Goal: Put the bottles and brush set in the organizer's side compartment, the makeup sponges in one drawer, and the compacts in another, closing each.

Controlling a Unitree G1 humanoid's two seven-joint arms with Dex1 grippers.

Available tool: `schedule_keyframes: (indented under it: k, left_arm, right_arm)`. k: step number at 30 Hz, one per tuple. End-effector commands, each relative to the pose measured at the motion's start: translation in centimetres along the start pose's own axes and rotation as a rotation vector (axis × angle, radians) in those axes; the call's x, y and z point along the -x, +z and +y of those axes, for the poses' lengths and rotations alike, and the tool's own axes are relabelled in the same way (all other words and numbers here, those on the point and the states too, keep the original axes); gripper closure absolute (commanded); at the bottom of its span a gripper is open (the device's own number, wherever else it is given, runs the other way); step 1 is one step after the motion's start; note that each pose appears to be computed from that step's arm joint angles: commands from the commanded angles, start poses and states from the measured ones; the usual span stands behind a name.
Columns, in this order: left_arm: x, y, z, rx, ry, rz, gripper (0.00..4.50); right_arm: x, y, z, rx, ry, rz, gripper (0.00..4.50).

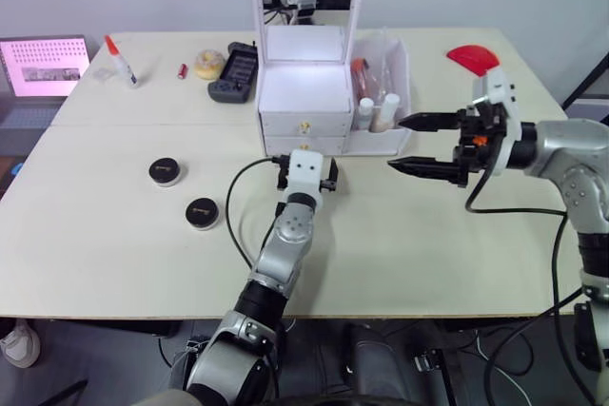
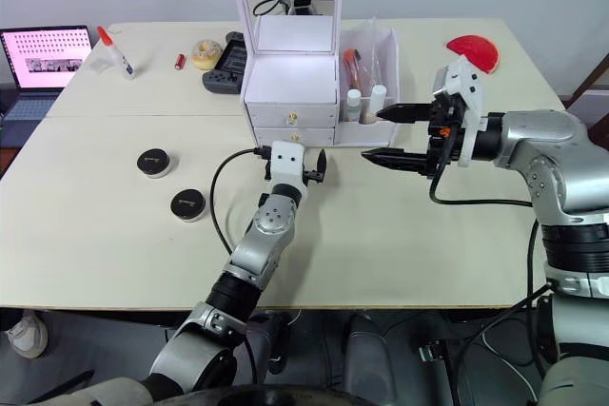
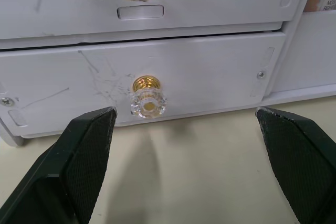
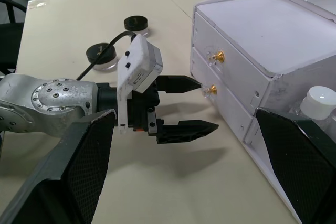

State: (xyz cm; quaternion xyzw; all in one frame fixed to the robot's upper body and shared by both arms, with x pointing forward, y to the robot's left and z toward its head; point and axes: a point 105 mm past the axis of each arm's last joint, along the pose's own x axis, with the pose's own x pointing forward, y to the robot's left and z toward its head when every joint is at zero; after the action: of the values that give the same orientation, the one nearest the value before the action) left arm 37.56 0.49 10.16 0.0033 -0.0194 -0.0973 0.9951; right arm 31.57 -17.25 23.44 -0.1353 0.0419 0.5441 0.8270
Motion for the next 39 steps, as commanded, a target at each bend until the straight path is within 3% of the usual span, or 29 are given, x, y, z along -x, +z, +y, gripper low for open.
schedule_keyframes:
  k: [1,21,25,31,39]
  left_arm:
    - [-0.6,2.3,-0.9,0.026,-0.006,-0.072,0.03]
    - [-1.4,3.6,-1.3,0.03,-0.016,-0.131,0.03]
    - [-1.4,3.4,-1.5,0.034,-0.026,-0.123,1.25]
    - [-1.4,3.6,-1.5,0.034,-0.029,-0.132,4.39]
    - [-1.4,3.5,-1.5,0.03,-0.03,-0.131,4.47]
  right_arm:
    - [0.6,1.3,0.0,0.054,-0.013,-0.026,0.0]
    - [0.0,1.5,0.8,0.059,-0.007,-0.028,0.0]
    - [-0.1,1.7,0.8,0.059,-0.007,-0.03,0.0]
    - [-0.1,1.7,0.9,0.055,-0.009,-0.029,0.0]
    - [-0.1,1.7,1.0,0.054,-0.011,-0.029,0.0]
